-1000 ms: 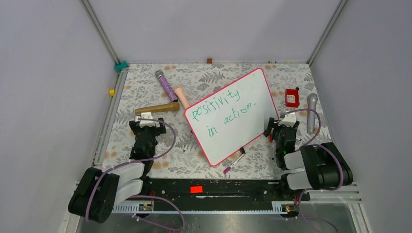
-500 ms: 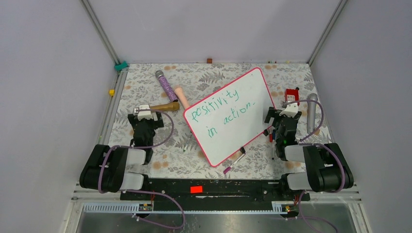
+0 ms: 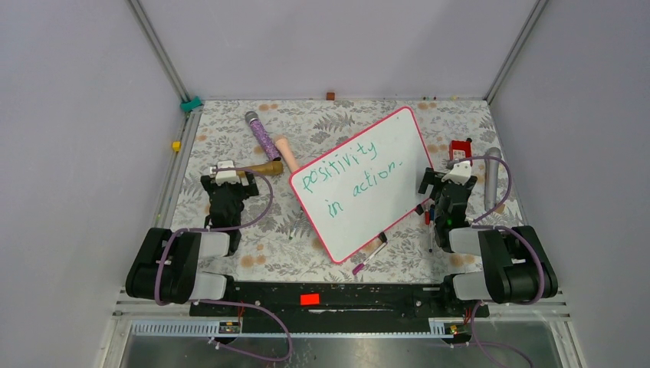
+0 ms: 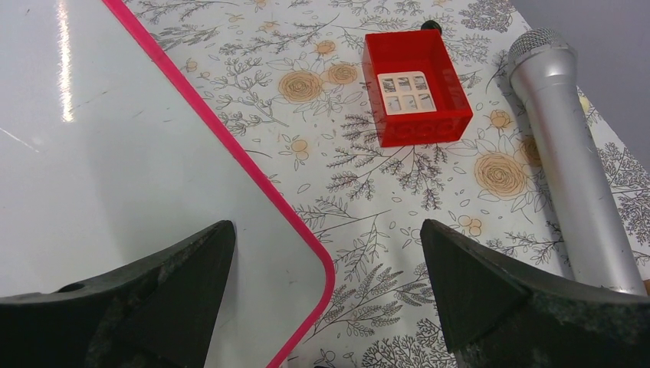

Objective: Write a sentence on the whiteboard
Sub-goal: Reset both arms

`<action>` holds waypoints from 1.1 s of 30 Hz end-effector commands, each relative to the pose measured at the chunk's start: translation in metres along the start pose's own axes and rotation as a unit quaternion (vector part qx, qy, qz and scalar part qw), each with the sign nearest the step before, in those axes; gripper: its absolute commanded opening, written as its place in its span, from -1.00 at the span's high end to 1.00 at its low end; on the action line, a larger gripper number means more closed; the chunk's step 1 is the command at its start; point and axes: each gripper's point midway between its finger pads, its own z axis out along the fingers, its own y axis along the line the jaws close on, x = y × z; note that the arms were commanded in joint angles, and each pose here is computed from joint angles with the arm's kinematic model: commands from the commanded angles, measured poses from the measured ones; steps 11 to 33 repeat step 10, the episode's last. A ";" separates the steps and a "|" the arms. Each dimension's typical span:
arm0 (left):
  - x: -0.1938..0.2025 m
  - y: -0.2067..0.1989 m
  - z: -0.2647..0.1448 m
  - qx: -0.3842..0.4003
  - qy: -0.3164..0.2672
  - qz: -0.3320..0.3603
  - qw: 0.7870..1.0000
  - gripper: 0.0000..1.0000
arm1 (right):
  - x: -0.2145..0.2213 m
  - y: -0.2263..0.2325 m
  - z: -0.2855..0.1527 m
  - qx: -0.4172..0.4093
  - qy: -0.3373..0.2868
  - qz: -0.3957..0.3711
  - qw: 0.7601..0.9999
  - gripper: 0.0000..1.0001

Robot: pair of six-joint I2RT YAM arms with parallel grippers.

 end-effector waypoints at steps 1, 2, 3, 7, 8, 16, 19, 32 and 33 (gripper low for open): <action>-0.022 -0.005 0.006 0.010 -0.034 -0.015 0.999 -0.97 | -0.013 -0.001 0.004 0.008 -0.016 0.011 1.000 -0.99; -0.022 -0.005 0.006 0.010 -0.034 -0.015 0.999 -0.97 | -0.013 -0.001 0.004 0.008 -0.017 0.011 1.000 -0.99; -0.022 -0.005 0.007 0.012 -0.032 -0.015 0.999 -0.98 | -0.013 -0.001 0.004 0.008 -0.017 0.012 1.000 -0.99; -0.021 -0.007 0.011 0.026 -0.022 -0.016 0.999 -0.97 | -0.013 -0.001 0.004 0.008 -0.017 0.012 1.000 -0.99; -0.021 -0.007 0.011 0.027 -0.023 -0.016 0.999 -0.97 | -0.013 -0.001 0.004 0.009 -0.016 0.011 1.000 -0.99; -0.021 -0.006 0.010 0.026 -0.023 -0.016 0.999 -0.97 | -0.013 -0.001 0.004 0.009 -0.016 0.012 1.000 -0.99; -0.021 -0.006 0.010 0.026 -0.023 -0.016 0.999 -0.97 | -0.013 -0.001 0.004 0.009 -0.016 0.012 1.000 -0.99; -0.021 -0.006 0.010 0.026 -0.023 -0.016 0.999 -0.97 | -0.013 -0.001 0.004 0.009 -0.016 0.012 1.000 -0.99; -0.021 -0.006 0.010 0.026 -0.023 -0.016 0.999 -0.97 | -0.013 -0.001 0.004 0.009 -0.016 0.012 1.000 -0.99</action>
